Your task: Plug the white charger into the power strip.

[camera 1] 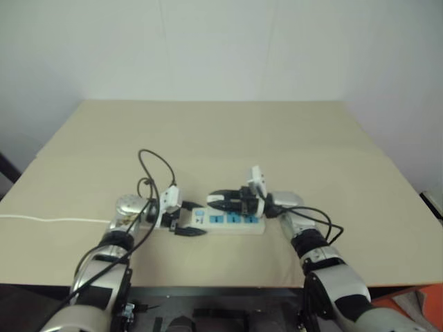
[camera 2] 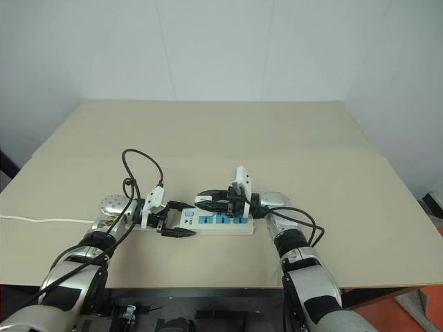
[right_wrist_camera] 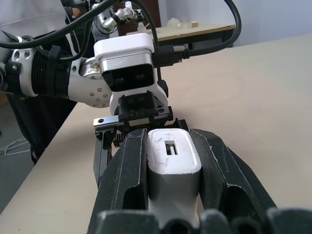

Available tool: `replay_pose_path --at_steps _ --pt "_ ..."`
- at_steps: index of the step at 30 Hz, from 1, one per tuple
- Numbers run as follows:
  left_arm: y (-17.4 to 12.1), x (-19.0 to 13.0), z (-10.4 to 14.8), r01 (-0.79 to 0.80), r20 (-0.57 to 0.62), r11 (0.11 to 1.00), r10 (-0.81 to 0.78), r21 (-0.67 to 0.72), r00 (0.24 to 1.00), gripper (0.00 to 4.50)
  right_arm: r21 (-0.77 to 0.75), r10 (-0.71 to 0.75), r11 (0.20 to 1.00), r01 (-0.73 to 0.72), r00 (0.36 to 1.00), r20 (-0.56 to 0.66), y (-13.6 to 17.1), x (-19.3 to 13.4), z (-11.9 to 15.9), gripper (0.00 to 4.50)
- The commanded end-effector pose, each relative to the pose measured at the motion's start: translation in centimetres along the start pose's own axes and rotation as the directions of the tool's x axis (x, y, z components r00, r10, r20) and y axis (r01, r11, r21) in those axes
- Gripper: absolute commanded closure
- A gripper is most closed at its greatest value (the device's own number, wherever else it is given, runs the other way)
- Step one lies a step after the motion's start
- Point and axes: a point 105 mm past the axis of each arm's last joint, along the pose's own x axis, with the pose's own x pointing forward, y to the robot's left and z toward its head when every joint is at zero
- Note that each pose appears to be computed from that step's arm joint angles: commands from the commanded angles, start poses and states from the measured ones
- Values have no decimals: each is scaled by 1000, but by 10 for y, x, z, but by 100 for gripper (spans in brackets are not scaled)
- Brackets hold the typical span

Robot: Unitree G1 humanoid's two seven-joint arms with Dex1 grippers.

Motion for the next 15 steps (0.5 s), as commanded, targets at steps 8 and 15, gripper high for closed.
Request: replay_pose_path --at_steps 8,15 --pt "0 1 2 19 -14 1000 -19 12 1000 119 -9 -7 1000 7 1000 -6 0 -5 -5 338" --pt "0 1 2 11 -10 1000 -11 9 1000 119 -1 3 1000 -3 999 -44 6 -8 -22 338"
